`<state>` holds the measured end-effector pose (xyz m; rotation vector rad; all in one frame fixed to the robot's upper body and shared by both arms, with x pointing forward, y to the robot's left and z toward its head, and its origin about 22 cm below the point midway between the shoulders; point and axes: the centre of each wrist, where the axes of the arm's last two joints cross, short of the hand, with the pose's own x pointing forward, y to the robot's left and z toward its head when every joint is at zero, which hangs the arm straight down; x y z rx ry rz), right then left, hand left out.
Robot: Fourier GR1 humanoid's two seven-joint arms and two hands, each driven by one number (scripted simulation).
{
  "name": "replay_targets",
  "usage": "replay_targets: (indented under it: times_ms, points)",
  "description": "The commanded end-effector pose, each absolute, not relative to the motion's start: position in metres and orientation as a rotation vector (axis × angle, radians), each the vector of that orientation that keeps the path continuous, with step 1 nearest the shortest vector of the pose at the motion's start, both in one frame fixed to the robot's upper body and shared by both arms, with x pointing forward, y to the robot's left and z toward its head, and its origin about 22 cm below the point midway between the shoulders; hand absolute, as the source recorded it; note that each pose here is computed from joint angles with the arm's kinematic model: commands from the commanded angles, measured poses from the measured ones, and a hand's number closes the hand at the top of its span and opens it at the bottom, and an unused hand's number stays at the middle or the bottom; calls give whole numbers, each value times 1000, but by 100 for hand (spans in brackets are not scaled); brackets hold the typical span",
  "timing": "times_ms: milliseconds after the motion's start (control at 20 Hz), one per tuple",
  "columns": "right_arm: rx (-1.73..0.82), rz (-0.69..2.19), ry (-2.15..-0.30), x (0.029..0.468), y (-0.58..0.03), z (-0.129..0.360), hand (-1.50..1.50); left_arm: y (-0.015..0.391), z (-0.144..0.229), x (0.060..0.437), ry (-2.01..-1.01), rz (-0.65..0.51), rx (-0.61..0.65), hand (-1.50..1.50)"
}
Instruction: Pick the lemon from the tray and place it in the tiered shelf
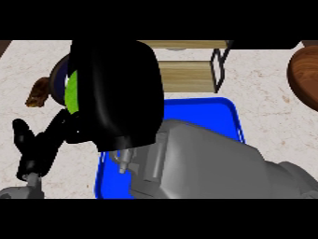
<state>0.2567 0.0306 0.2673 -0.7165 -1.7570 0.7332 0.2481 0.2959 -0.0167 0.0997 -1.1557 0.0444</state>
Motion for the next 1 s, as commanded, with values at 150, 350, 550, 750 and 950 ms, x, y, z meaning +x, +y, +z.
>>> replay_targets:
  times_ms: [150,350,550,750,950]
  points:
    - [-812,562,-1635,277,-4,340,150,295,-31,241,-1114,66,101,0]
    - [-874,511,-1624,293,-6,366,150,300,-34,237,-1101,36,88,0]
    - [-850,457,-1615,325,-16,378,150,296,-24,251,-1101,41,89,0]
    - [-887,488,-1609,340,-35,402,150,290,-32,244,-1094,35,95,0]
    - [-862,497,-1597,364,-64,397,150,296,-29,244,-1120,39,85,0]
